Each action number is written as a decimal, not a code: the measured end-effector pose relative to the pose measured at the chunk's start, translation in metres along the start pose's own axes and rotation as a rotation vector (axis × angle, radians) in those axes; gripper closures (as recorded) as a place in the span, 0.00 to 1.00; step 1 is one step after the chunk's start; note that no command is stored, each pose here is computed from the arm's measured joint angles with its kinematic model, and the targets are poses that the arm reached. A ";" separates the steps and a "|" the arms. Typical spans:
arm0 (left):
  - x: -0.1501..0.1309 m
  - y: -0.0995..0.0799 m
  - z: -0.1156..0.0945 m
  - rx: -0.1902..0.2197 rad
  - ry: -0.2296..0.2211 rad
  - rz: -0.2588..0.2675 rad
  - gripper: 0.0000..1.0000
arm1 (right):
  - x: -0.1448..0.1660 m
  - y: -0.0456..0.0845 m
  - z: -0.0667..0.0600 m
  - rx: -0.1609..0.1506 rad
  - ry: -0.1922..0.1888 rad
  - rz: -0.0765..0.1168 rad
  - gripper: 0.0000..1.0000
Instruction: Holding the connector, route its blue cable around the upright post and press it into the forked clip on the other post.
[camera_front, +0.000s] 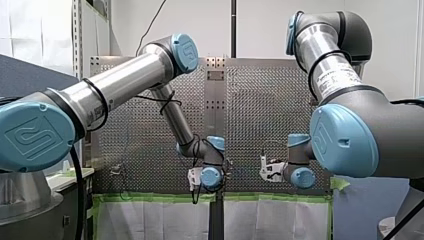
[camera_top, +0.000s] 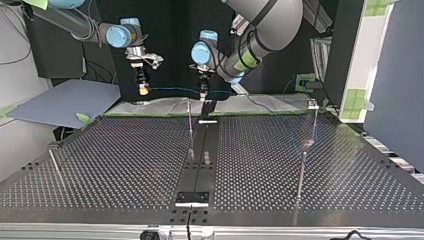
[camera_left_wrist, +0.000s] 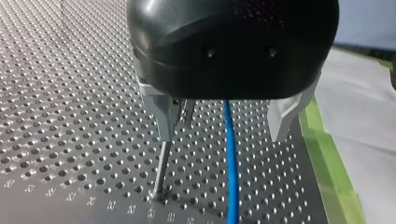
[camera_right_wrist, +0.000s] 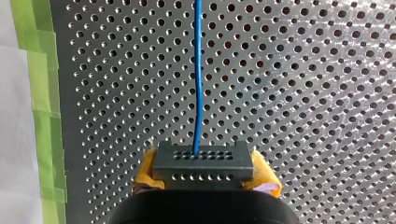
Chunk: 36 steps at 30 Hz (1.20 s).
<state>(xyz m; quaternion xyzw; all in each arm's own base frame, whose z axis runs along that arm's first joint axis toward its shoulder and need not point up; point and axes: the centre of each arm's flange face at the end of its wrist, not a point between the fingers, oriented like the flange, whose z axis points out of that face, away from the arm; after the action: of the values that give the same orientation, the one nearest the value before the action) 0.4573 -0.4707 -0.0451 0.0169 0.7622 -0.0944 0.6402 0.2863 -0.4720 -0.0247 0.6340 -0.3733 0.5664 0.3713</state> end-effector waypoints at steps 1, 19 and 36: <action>0.000 0.001 0.001 -0.007 -0.002 0.007 0.00 | 0.000 0.000 0.000 0.000 0.000 0.000 0.69; -0.004 0.004 0.005 -0.020 -0.026 0.065 1.00 | 0.000 0.004 0.000 -0.008 0.000 0.001 0.69; -0.001 -0.003 -0.006 -0.057 -0.023 0.109 1.00 | 0.002 0.008 0.005 -0.014 0.012 0.043 0.69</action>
<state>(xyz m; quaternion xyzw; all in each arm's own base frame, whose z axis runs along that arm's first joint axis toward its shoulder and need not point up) 0.4508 -0.4728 -0.0428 0.0390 0.7551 -0.0377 0.6534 0.2819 -0.4799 -0.0224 0.6198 -0.3884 0.5755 0.3658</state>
